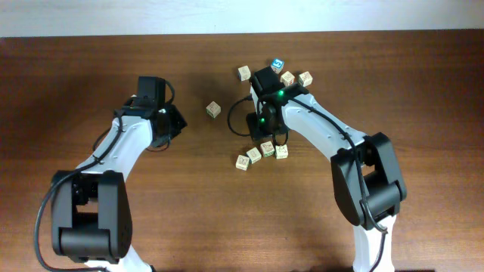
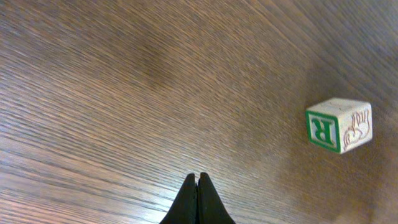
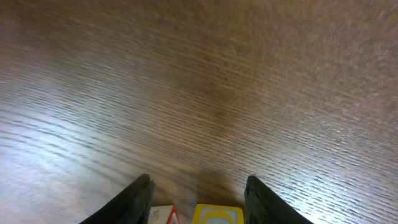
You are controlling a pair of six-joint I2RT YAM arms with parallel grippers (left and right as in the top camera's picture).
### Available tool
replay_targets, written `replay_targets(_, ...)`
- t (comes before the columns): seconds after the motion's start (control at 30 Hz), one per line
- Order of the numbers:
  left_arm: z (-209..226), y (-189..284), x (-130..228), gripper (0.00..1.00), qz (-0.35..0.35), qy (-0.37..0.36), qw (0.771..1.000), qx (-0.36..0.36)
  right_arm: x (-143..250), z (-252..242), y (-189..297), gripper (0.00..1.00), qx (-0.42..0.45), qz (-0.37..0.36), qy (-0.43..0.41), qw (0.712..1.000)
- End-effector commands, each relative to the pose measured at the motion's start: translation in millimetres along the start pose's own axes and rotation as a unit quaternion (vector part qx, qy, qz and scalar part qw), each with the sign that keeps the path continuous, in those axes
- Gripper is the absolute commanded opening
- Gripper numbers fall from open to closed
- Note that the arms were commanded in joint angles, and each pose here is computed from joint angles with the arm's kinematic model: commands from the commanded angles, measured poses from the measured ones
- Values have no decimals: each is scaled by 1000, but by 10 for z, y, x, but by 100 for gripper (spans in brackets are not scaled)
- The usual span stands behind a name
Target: Rotate 4 blocks
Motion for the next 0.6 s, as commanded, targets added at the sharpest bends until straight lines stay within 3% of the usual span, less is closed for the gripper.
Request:
replay_targets(0.0,-55,-12,32,0,-1,-22,1000,-2,80,15,-79,48,11,22,-3,1000)
replay_targets(0.33,-41,-13,36,0,-2,-36,999,-7,430,39,-38,35,19,96,-72,993)
replay_targets(0.57,-39,-13,38,0,-2,-36,999,-8,331,53,65,36,16,88,-52,995)
Point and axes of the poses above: each gripper's point midway between its finger pads, its own y axis back along the fingers, its own z axis along the line the jaws close on, x = y × z, the point moved 1 cm from there along y, back along the fingers, and after that the axes turned 10 degrees about y, right-handed, at the moved point
